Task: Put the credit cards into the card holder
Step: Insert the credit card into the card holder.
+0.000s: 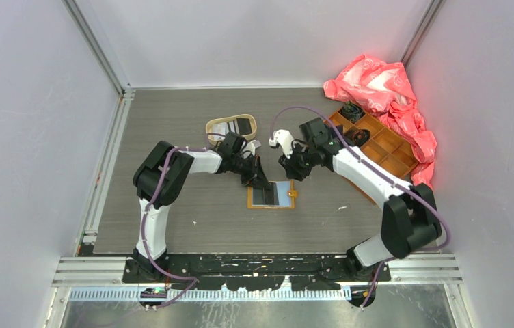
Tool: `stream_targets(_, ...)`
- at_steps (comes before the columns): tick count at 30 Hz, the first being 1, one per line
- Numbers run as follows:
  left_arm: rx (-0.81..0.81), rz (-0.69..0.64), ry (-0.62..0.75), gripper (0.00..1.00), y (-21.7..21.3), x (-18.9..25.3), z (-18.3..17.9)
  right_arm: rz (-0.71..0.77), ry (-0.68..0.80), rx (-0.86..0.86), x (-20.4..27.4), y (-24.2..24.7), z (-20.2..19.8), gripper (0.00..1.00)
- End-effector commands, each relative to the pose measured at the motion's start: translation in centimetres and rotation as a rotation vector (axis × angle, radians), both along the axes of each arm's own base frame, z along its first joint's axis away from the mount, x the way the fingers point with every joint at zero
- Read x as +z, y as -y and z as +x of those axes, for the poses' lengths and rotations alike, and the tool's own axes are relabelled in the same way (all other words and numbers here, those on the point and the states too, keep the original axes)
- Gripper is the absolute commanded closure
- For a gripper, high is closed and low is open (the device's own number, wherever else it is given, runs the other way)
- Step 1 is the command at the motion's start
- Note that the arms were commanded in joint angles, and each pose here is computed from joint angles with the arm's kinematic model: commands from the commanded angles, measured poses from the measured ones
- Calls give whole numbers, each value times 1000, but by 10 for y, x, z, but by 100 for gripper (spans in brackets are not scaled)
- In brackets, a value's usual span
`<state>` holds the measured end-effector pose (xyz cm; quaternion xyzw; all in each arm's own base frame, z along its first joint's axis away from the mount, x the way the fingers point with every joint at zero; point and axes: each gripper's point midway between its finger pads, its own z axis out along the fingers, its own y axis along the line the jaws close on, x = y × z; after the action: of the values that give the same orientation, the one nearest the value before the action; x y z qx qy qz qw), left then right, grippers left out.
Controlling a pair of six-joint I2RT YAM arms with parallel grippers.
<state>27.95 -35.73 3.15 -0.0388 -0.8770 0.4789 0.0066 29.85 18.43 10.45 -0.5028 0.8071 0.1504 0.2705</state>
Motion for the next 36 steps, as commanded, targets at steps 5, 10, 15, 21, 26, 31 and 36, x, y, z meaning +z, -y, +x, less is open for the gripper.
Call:
stream_targets(5, -5, 44, 11, 95, -6, -12, -1, 245, 108, 298, 24, -92, -54, 83)
stream_targets(10, -7, 52, 10, 95, -8, -13, -2, 137, 152, 224, -2, -111, -39, 91)
stream_targets(15, -9, 52, 12, 94, -8, -13, -2, 78, 200, 161, -17, -123, -32, 92)
stream_targets(21, -12, 52, 8, 94, -7, -12, -2, 6, 224, 147, -37, -121, -28, 92)
stream_targets(26, -13, 48, 10, 93, -6, -11, 0, -52, 221, 171, -50, -114, -28, 91)
stream_targets(31, -13, 43, 12, 93, -5, -8, 1, -109, 212, 202, -59, -105, -31, 91)
stream_targets(36, -17, 40, 13, 91, -5, -7, 1, -168, 224, 220, -63, -93, -29, 92)
